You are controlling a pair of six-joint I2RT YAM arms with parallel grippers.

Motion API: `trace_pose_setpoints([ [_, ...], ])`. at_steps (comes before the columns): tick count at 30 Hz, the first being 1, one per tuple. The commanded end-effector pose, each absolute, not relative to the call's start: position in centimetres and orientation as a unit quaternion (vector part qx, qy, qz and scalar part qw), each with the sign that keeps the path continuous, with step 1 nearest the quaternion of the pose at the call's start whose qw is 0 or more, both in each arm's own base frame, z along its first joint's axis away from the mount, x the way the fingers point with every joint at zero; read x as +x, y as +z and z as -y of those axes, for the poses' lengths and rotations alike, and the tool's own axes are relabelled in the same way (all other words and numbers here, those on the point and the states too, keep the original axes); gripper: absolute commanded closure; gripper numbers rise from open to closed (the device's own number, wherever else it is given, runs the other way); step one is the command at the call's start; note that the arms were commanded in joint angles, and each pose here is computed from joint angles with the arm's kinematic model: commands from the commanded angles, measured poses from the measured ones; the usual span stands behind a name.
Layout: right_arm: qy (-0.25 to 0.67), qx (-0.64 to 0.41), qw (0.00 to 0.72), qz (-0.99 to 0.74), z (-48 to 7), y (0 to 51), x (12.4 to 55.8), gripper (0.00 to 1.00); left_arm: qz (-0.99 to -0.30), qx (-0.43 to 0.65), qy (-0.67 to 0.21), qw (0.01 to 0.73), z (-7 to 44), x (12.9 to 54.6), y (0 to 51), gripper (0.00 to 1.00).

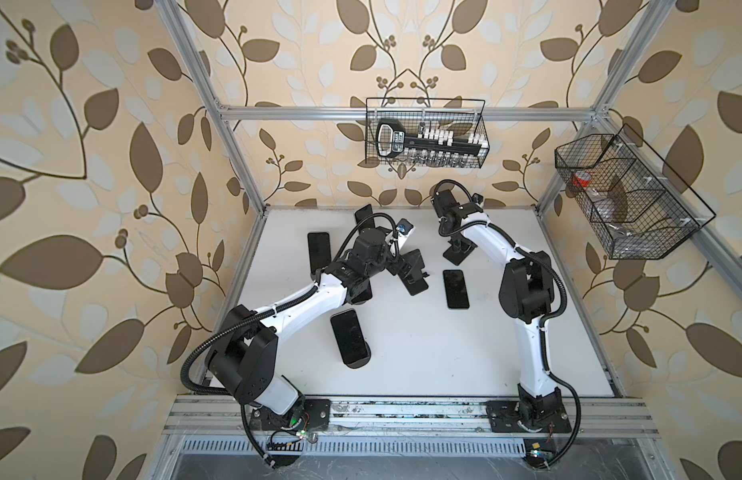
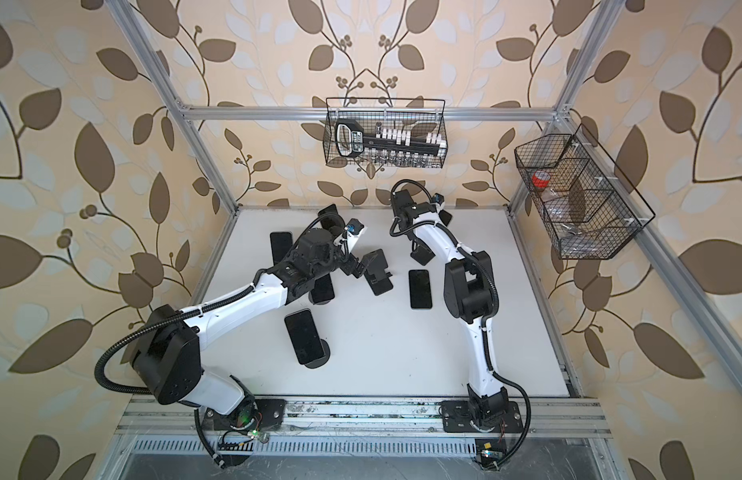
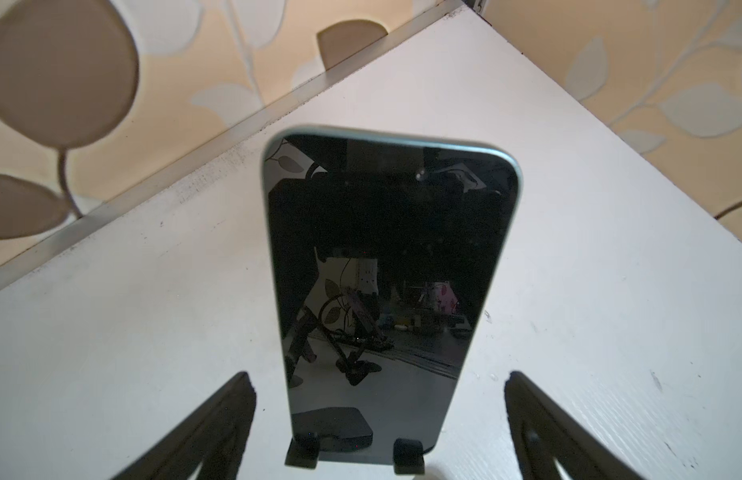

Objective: Remove the phone from the phone stand
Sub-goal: 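Close the right gripper on the top edge of the standing black phone, then raise the phone from its stand with the right gripper while the left holds the stand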

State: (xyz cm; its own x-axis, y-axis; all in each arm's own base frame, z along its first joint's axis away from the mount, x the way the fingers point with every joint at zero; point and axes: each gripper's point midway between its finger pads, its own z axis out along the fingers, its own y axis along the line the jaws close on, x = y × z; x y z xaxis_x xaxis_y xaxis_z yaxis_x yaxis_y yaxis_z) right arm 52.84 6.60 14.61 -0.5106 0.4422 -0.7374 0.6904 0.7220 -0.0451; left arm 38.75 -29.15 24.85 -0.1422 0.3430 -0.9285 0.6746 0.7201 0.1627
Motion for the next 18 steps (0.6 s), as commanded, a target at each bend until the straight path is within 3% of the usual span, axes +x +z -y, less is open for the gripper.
trace_pose_setpoints([
  [1,-0.166,0.338,0.367,-0.851,-6.5,14.1,53.6,0.07,-0.721,0.332,-0.144,0.591,28.6,39.0,27.4,0.01],
  [18,-0.177,0.340,0.360,-0.850,-5.9,12.6,53.9,0.07,-0.724,0.334,-0.134,0.588,28.5,39.2,26.8,0.01],
])
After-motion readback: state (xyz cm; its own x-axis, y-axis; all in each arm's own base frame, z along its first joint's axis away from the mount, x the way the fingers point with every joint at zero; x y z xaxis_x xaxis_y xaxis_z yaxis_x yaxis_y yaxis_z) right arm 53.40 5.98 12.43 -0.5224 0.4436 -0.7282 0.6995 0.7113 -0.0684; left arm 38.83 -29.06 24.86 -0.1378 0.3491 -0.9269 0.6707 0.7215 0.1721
